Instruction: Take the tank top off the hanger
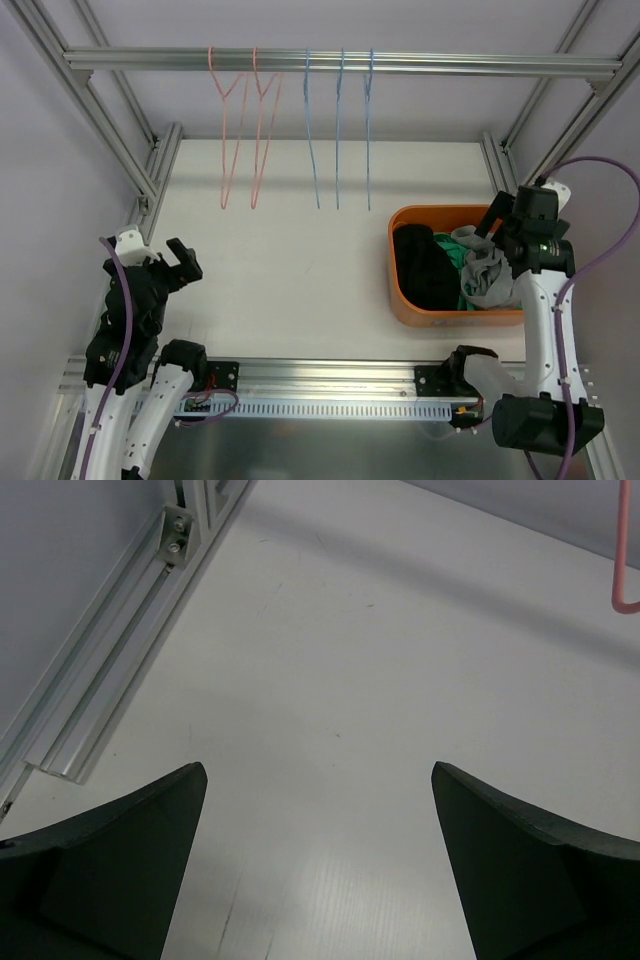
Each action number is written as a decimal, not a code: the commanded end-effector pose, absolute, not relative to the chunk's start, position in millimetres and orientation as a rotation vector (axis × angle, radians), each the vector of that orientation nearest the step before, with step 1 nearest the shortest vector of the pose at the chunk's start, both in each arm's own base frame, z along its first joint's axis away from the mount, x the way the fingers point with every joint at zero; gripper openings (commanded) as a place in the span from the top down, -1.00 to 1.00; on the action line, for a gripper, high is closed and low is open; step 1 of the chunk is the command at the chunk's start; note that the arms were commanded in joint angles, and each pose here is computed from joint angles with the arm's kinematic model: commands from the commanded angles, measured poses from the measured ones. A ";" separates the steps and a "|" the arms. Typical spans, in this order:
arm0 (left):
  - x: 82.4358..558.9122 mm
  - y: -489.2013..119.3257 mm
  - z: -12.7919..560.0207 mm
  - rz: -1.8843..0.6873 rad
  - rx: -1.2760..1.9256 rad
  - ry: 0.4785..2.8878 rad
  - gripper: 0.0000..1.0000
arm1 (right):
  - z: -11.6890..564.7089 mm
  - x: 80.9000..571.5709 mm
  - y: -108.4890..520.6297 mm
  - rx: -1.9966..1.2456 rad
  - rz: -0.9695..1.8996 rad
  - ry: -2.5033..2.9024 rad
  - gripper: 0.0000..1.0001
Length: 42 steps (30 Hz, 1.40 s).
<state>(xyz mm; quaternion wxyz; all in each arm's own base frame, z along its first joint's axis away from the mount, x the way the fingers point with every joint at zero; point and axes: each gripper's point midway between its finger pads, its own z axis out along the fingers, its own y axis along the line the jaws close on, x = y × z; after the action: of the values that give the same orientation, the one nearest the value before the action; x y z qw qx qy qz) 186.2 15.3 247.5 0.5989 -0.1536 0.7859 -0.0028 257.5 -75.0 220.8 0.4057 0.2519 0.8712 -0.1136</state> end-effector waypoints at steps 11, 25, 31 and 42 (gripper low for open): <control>167.6 5.5 319.6 -0.070 -0.200 1.683 -0.97 | 321.6 184.6 0.7 0.135 0.056 1.982 -0.99; 110.3 -3.4 328.9 -0.116 -0.007 1.607 -0.97 | 315.7 75.9 -36.4 0.030 -0.096 1.878 -0.99; 104.3 3.1 316.3 -0.088 -0.022 1.643 -0.97 | 308.1 56.7 -48.9 0.033 -0.119 1.892 -0.99; 105.2 -1.4 318.0 -0.107 0.000 1.660 -0.97 | 304.0 49.5 -53.6 0.047 -0.124 1.885 -0.99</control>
<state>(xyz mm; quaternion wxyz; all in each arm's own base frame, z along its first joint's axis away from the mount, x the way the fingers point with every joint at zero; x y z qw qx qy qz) 104.5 -0.2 312.8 0.6742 -0.0091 0.7370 -0.0477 52.9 -49.3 299.9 0.5798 0.0149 0.8131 -0.0498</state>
